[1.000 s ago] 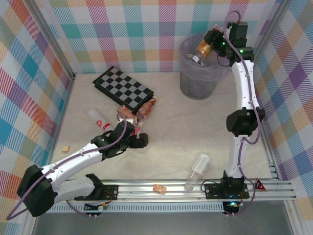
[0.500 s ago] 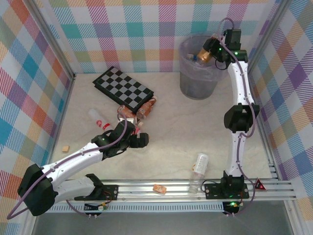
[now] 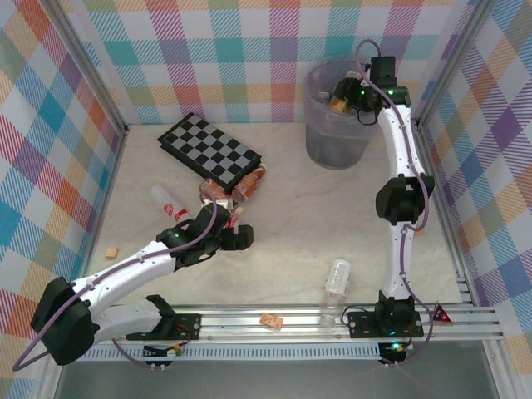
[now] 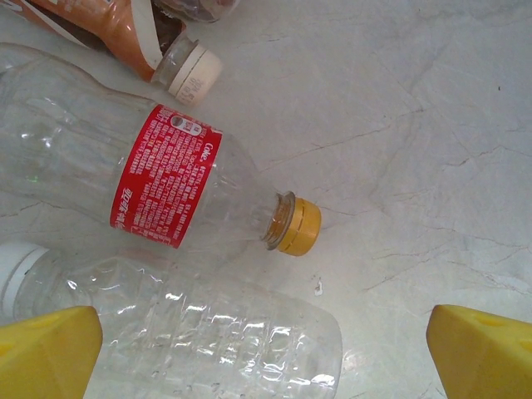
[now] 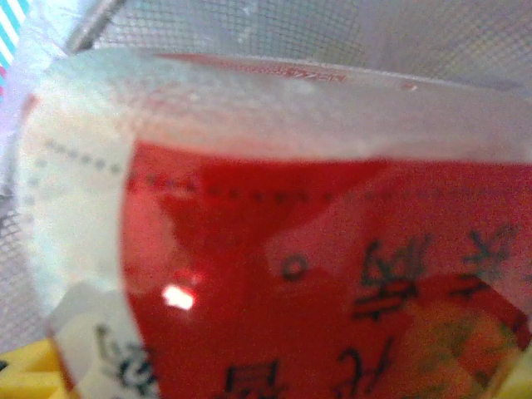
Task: Put the plastic bottles in the bin
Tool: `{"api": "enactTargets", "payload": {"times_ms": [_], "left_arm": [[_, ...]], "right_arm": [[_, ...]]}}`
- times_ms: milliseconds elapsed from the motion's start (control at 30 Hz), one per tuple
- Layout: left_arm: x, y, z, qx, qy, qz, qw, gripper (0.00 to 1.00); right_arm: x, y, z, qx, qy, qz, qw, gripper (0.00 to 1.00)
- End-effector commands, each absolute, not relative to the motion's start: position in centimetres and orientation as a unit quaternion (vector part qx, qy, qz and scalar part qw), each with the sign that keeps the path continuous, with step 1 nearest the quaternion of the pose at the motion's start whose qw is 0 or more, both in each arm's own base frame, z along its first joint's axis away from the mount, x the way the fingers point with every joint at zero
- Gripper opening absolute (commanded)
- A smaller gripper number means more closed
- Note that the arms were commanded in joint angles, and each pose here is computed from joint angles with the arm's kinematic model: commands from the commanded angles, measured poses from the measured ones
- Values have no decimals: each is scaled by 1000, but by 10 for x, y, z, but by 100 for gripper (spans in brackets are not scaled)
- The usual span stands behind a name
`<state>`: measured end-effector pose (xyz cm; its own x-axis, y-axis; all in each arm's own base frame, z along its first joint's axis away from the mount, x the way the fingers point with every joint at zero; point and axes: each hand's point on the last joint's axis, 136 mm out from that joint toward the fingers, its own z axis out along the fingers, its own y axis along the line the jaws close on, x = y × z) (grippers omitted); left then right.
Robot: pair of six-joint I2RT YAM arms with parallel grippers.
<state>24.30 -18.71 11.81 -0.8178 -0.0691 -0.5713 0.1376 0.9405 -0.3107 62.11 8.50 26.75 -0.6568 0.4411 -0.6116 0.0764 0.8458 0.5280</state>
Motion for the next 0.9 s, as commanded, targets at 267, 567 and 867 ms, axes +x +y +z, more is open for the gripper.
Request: {"api": "enactTargets", "payload": {"times_ms": [267,567,867], "left_arm": [[246,-188,131,5,932,-185,310,100],[244,-185,137,4,929,-188,318,100],[239,-181,140,5,927,-192,323,100]], "right_arm": [[566,105,264,148,908,259,296,65],[518,126,278,135,919,268,257,67],[510,114,290,120,918,227,303,69]]}}
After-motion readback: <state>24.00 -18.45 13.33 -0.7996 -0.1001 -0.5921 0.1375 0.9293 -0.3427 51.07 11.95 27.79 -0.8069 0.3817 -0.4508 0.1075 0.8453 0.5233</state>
